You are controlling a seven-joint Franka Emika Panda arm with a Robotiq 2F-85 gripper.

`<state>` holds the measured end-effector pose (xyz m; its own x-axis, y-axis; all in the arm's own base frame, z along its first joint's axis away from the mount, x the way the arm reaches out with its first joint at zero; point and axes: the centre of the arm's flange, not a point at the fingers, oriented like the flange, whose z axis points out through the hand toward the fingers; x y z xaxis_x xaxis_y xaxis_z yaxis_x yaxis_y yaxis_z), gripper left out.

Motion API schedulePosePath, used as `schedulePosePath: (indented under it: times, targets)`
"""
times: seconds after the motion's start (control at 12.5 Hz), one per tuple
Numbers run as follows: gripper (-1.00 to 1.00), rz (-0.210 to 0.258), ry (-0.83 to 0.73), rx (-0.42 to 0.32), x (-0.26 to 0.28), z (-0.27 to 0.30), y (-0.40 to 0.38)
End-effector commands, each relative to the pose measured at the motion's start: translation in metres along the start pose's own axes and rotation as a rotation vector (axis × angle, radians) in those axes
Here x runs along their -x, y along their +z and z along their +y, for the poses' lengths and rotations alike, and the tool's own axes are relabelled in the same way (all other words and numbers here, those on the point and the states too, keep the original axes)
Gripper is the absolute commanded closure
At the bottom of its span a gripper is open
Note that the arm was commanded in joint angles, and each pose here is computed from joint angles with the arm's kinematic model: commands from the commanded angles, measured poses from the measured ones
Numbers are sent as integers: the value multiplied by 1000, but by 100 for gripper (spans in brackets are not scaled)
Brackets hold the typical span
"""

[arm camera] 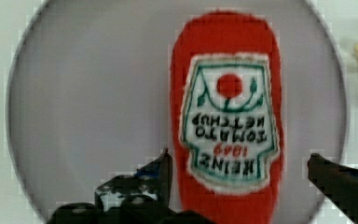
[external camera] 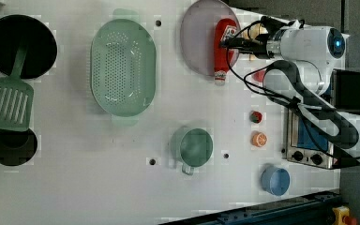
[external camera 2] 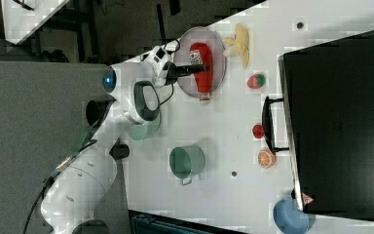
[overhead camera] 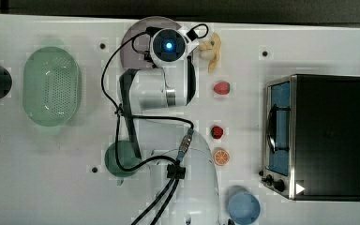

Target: Pick ketchup from plate and place it on table.

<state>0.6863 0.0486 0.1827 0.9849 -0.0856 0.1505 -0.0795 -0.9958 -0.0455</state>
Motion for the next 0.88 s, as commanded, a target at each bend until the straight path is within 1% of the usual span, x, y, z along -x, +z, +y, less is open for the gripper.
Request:
schedulePosePath:
  times: [0.08, 0.16, 0.32, 0.4, 0.48, 0.64, 0.8, 0.88]
  targets:
    - [-100, 36, -26, -9, 3, 6, 29]
    - [-93, 38, -26, -10, 3, 6, 31]
    - [-43, 45, -26, -10, 1, 6, 28]
    - [-23, 48, -25, -10, 0, 7, 26]
    - [-23, 53, -23, -8, -2, 8, 23]
    - [-23, 79, -21, -8, -9, 10, 5]
    - [-23, 115, -18, -6, -18, 10, -30]
    - [-23, 118, -18, -1, -22, 11, -50]
